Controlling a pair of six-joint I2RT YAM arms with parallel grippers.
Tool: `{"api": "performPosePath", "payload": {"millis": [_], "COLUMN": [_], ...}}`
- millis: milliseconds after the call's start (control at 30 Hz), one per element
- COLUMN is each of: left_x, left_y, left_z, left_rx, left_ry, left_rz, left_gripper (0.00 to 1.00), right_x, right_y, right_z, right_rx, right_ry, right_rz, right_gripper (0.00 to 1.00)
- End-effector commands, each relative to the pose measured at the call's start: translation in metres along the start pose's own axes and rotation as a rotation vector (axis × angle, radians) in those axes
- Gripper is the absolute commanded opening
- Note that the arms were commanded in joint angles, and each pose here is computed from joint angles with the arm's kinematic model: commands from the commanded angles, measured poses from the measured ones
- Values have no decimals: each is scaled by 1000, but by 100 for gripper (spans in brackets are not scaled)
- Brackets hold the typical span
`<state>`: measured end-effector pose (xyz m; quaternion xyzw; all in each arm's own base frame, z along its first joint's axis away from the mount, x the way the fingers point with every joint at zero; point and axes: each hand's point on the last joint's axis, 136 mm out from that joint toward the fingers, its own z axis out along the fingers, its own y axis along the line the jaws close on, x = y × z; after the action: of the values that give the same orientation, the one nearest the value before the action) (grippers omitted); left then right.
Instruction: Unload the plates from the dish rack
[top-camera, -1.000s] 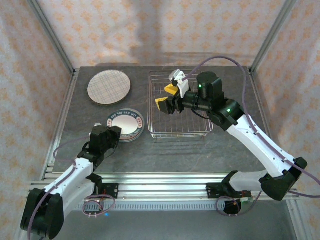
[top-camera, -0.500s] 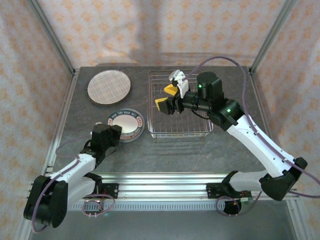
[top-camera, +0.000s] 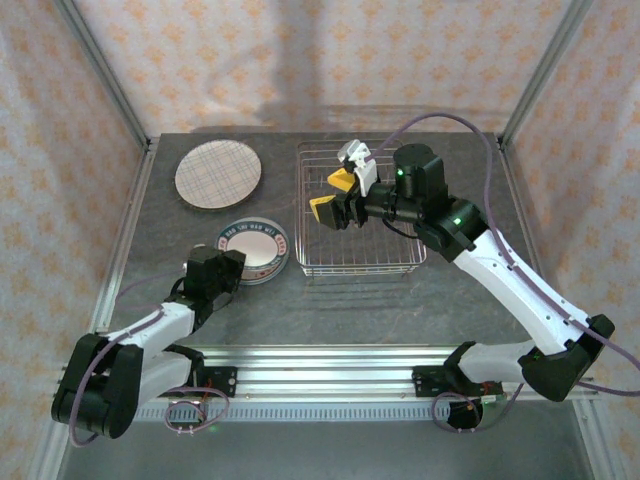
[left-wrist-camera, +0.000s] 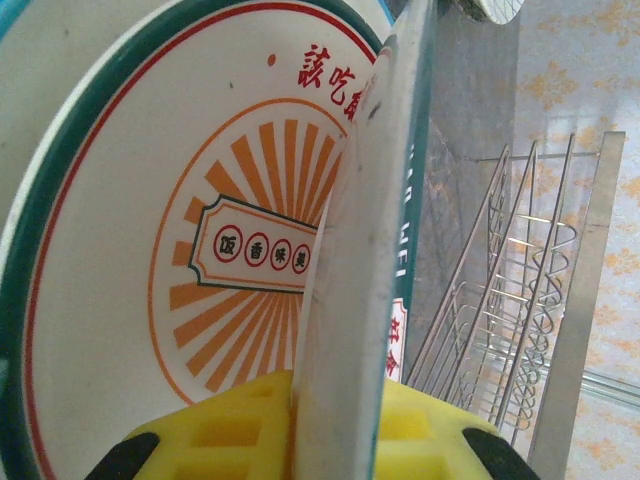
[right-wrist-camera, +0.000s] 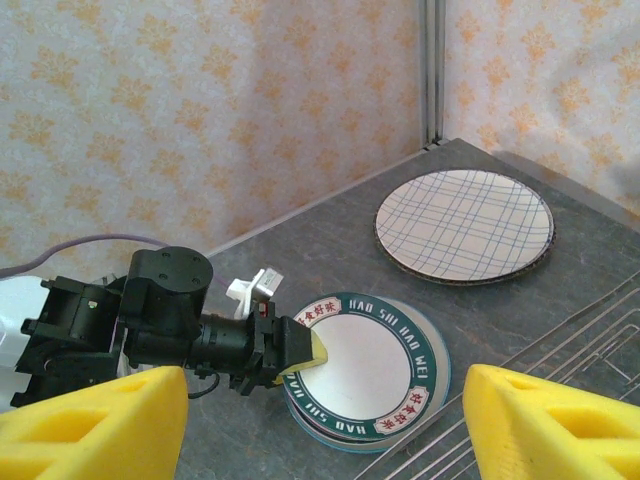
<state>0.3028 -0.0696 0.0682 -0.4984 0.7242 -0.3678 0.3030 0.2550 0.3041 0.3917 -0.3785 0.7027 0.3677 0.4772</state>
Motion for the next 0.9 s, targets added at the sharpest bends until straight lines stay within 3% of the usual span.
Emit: {"api": "performPosePath", "payload": {"millis": [0, 433, 867], "left_x": [-5, -3, -1], "left_y": [-16, -8, -4], "left_z": [0, 4, 3], "left_rx": [69, 43, 6], "left_ry": [-11, 0, 16], "left_rz": [22, 22, 31], "left_gripper": [15, 16, 37], "right_x": [-3, -5, -6], "right_y": [6, 6, 4], "right_z": [0, 0, 2], "right_rx": [-22, -23, -18], "right_ry": [-20, -22, -24], "right_rz": [0, 0, 4], "right_gripper": [73, 73, 73]}}
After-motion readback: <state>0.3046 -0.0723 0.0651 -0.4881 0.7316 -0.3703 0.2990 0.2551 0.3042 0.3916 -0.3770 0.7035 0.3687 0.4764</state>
